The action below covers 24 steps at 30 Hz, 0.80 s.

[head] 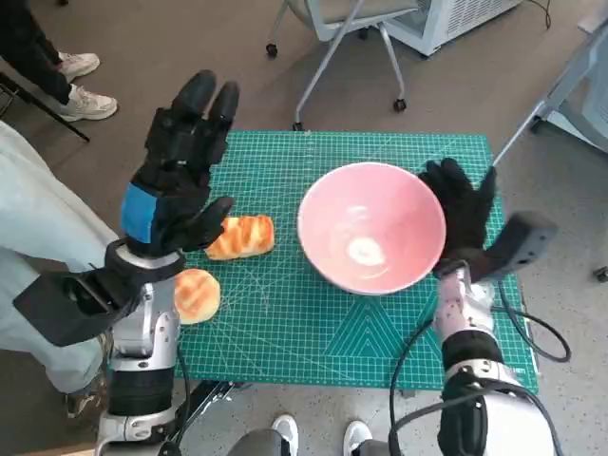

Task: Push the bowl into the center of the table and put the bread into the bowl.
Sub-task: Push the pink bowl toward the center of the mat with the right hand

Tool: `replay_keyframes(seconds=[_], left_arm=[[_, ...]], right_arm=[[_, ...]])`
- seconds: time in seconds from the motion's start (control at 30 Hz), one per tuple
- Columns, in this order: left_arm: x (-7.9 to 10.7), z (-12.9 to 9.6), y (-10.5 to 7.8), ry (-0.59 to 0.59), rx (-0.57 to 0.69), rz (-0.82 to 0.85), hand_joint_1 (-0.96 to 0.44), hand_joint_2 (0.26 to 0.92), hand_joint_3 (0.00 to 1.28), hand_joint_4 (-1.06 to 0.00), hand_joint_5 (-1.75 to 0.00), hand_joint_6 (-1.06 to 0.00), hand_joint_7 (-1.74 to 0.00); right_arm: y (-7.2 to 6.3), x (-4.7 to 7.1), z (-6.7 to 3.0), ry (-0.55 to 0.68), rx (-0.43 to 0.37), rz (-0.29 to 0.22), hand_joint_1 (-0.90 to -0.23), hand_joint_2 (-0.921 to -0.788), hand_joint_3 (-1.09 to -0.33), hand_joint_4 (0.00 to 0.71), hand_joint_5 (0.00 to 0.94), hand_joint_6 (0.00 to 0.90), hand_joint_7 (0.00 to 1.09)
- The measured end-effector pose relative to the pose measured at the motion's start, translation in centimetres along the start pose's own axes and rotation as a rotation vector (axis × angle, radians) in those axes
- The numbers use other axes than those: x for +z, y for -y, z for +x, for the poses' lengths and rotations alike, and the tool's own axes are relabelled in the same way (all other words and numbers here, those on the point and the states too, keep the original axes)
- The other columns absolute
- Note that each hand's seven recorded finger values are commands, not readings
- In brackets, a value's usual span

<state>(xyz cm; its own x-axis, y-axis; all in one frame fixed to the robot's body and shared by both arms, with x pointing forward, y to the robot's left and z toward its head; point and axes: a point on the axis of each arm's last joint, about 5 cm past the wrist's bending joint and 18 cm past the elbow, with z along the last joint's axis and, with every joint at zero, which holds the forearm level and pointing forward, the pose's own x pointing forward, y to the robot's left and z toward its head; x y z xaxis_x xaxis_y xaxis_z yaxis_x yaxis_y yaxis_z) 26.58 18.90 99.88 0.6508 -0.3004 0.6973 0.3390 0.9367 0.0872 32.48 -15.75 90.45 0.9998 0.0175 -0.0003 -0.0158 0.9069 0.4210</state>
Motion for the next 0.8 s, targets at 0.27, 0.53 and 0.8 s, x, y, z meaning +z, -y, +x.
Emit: replay_keyframes(seconds=[0.27, 0.53, 0.8], left_arm=[[0.1, -0.3, 0.1, -0.004, 0.014, 0.002, -0.63, 0.921, 0.39, -0.11, 0.0, -0.01, -0.33], [0.1, -0.5, 0.1, -0.015, 0.018, -0.001, -0.62, 0.921, 0.39, -0.11, 0.0, -0.02, -0.34], [0.1, -0.4, 0.3, -0.016, 0.013, -0.005, -0.61, 0.921, 0.4, -0.11, 0.0, -0.03, -0.35]], right_arm=[[-1.4, -0.2, 0.32, -0.011, 0.029, 0.009, -0.612, -0.921, -0.875, 0.14, 0.0, 0.21, 0.15], [-2.2, -0.3, 0.56, -0.036, 0.049, 0.023, -0.608, -0.921, -0.872, 0.156, 0.007, 0.23, 0.15], [-2.5, -0.1, 0.77, -0.051, 0.065, 0.004, -0.616, -0.921, -0.835, 0.171, 0.009, 0.258, 0.15]])
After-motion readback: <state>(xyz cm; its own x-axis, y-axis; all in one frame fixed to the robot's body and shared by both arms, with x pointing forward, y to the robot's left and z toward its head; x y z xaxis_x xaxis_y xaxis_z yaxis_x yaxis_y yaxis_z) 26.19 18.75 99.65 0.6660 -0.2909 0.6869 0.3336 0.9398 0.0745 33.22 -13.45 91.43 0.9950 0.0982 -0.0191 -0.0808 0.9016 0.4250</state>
